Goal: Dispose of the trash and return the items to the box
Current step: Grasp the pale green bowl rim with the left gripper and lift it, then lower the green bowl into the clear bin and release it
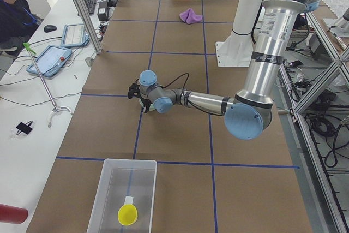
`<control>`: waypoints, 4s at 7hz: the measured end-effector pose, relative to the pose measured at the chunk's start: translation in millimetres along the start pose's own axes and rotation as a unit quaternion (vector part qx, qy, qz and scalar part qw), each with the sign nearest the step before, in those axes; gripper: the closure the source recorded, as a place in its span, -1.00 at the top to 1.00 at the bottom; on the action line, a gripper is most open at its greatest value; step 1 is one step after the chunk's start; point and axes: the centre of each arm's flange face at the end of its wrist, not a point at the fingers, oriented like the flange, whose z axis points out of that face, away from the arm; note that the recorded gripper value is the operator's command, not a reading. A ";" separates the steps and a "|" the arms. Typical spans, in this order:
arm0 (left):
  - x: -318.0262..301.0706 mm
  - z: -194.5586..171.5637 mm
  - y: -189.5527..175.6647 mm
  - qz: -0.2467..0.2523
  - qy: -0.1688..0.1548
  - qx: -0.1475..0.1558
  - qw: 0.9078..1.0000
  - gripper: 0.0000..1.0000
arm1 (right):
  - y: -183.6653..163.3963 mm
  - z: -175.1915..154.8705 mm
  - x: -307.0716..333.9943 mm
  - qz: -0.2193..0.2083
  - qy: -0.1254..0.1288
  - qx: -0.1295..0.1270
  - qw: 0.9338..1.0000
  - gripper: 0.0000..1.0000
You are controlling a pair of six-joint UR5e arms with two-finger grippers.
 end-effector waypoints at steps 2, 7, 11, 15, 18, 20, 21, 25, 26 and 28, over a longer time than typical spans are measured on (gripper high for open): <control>-19.4 -34.8 -16.3 -0.012 0.005 0.021 1.000 -1.00 | -0.2 -0.3 -0.3 0.000 0.000 0.000 1.000 1.00; -221.6 -173.7 -19.7 0.102 -0.070 0.007 0.992 -1.00 | 0.0 0.0 -0.1 0.000 0.000 0.000 1.000 1.00; -407.3 -198.3 -15.5 0.189 -0.078 -0.061 0.977 -1.00 | -2.1 -0.9 -0.8 -0.002 0.000 0.002 1.000 1.00; -445.6 -141.9 16.2 0.192 -0.077 -0.053 0.977 -1.00 | -6.6 -2.9 -2.4 -0.005 0.001 0.005 1.000 1.00; -412.8 -86.5 16.6 0.188 -0.071 -0.043 0.979 0.69 | -6.8 -3.4 -2.8 -0.005 0.001 0.006 1.000 1.00; -408.0 -78.1 18.1 0.188 -0.070 -0.043 0.979 0.95 | -6.7 -3.4 -2.9 -0.005 0.000 0.006 1.000 1.00; -406.4 -79.0 15.5 0.190 -0.070 -0.041 0.978 0.95 | -7.1 -4.3 -3.7 -0.005 0.000 0.007 1.000 1.00; -380.3 -189.3 -63.9 0.108 -0.029 -0.012 0.994 0.95 | -29.6 -15.2 -24.0 0.014 -0.014 0.022 1.000 1.00; -344.4 -226.2 -80.4 0.069 -0.023 -0.018 0.997 0.96 | -36.1 -14.0 -33.0 0.021 -0.020 0.023 0.999 1.00; -315.6 -242.7 -34.9 0.018 -0.017 -0.044 0.999 0.96 | -45.2 -8.9 -52.3 0.033 -0.029 0.028 0.999 1.00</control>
